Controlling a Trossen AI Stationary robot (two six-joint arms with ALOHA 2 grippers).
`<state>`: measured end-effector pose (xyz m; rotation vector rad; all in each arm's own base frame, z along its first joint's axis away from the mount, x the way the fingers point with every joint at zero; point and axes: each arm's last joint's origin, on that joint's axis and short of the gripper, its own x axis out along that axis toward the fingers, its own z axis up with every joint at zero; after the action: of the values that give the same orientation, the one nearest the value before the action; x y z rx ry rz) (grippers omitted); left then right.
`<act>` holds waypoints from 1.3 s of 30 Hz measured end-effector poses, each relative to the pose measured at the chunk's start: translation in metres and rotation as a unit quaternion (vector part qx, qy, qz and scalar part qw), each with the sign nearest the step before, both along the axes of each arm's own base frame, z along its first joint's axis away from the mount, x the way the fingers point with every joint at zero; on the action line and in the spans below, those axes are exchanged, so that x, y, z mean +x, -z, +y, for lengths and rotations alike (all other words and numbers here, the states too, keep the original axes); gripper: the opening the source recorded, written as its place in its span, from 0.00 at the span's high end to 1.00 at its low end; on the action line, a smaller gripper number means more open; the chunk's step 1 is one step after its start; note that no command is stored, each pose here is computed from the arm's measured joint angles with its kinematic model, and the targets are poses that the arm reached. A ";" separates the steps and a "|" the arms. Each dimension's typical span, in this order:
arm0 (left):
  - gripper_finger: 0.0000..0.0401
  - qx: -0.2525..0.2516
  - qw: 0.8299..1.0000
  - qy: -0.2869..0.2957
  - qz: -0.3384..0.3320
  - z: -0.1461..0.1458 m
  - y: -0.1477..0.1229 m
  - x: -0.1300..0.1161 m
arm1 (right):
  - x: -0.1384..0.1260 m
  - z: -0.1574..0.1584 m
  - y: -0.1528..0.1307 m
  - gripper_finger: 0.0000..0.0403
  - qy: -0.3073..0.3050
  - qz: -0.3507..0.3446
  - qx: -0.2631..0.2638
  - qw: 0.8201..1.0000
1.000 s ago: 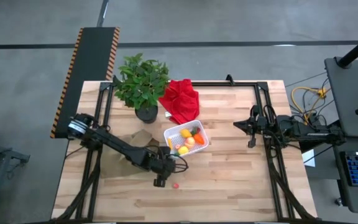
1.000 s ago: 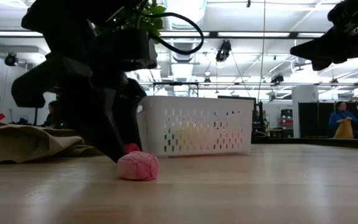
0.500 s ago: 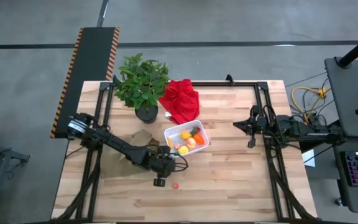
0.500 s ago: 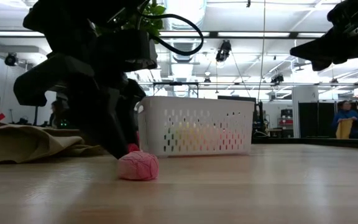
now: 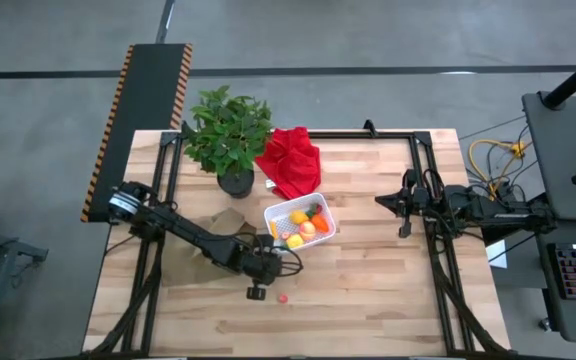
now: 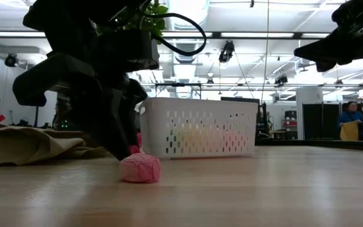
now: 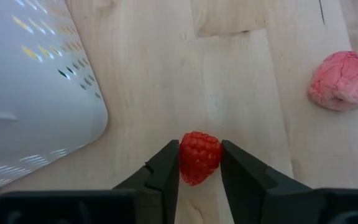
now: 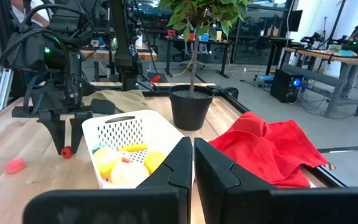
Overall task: Pick and placing Produce into tupperware
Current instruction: Put the red raspberry into the bin
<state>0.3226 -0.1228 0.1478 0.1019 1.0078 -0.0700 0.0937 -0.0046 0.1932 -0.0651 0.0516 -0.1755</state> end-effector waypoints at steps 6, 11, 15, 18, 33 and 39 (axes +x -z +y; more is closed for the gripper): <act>0.79 -0.005 0.999 -0.005 0.031 -0.001 -0.006 -0.001 | 0.000 0.000 0.000 0.98 0.000 0.000 0.000 1.000; 0.79 -0.013 0.999 0.003 0.044 -0.003 -0.017 0.002 | 0.000 0.000 0.000 0.98 0.000 0.000 0.000 1.000; 0.79 -0.019 0.999 0.004 0.029 -0.005 -0.031 0.005 | 0.000 0.000 0.000 0.98 0.000 0.000 0.000 1.000; 0.79 -0.020 1.000 0.005 0.021 -0.004 -0.042 0.004 | 0.000 0.000 0.000 0.98 0.000 0.000 0.000 1.000; 0.79 0.109 0.990 -0.019 -0.092 0.052 -0.099 0.004 | 0.000 0.000 0.000 0.98 0.000 0.000 0.000 1.000; 0.79 0.135 0.988 -0.049 -0.063 0.089 -0.086 0.017 | 0.000 0.000 0.000 0.98 0.000 0.000 0.000 1.000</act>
<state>0.3395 -0.0342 0.2335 0.3004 0.8893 0.1617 0.0937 -0.0046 0.1933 -0.0656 0.0512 -0.1755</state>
